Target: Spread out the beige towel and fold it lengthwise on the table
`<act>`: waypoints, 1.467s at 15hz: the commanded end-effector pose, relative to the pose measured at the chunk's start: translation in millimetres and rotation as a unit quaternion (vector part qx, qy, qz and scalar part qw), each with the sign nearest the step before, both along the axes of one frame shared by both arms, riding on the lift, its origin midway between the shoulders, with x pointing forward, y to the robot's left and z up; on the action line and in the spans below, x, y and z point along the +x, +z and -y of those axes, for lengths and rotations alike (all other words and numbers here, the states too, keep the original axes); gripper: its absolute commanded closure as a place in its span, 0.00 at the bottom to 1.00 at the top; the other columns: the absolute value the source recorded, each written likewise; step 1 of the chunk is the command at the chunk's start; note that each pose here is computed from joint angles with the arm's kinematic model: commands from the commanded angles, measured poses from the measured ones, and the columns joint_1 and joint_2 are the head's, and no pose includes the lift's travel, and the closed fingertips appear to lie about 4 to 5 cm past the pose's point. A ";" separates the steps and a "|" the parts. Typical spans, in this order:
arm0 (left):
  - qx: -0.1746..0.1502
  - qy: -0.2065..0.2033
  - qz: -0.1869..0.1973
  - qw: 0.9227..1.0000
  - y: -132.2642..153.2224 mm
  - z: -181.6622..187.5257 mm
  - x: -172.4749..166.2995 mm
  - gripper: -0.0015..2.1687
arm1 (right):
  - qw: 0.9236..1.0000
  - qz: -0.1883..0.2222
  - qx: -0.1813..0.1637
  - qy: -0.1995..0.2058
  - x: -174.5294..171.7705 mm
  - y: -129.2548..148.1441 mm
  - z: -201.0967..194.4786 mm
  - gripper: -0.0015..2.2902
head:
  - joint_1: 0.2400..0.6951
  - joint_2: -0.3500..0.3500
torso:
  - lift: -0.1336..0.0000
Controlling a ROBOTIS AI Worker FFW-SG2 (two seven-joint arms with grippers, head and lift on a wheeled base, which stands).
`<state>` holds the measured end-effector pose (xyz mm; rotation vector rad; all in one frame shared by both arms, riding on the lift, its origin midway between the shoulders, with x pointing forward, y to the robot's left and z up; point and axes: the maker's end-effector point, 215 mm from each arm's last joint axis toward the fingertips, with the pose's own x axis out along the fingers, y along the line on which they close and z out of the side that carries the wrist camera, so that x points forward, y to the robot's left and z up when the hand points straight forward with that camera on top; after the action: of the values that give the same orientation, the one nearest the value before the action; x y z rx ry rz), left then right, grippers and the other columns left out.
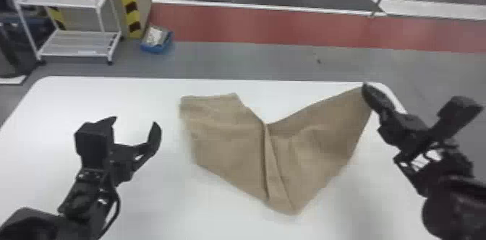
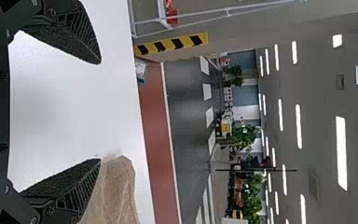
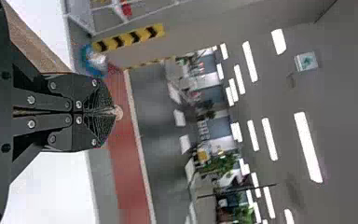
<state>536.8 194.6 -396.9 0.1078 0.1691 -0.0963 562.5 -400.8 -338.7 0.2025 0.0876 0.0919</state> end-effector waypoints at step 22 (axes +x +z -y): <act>0.054 -0.197 -0.014 0.979 1.8 227.8 129.4 0.10 | 0.988 -0.145 -0.031 0.050 -85.5 -117.1 -50.3 0.78 | 1.00 0.00 | 0.07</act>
<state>652.4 -43.4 -399.9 0.2282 0.2014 -0.5000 477.2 -359.1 -454.4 0.1454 0.3901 0.1466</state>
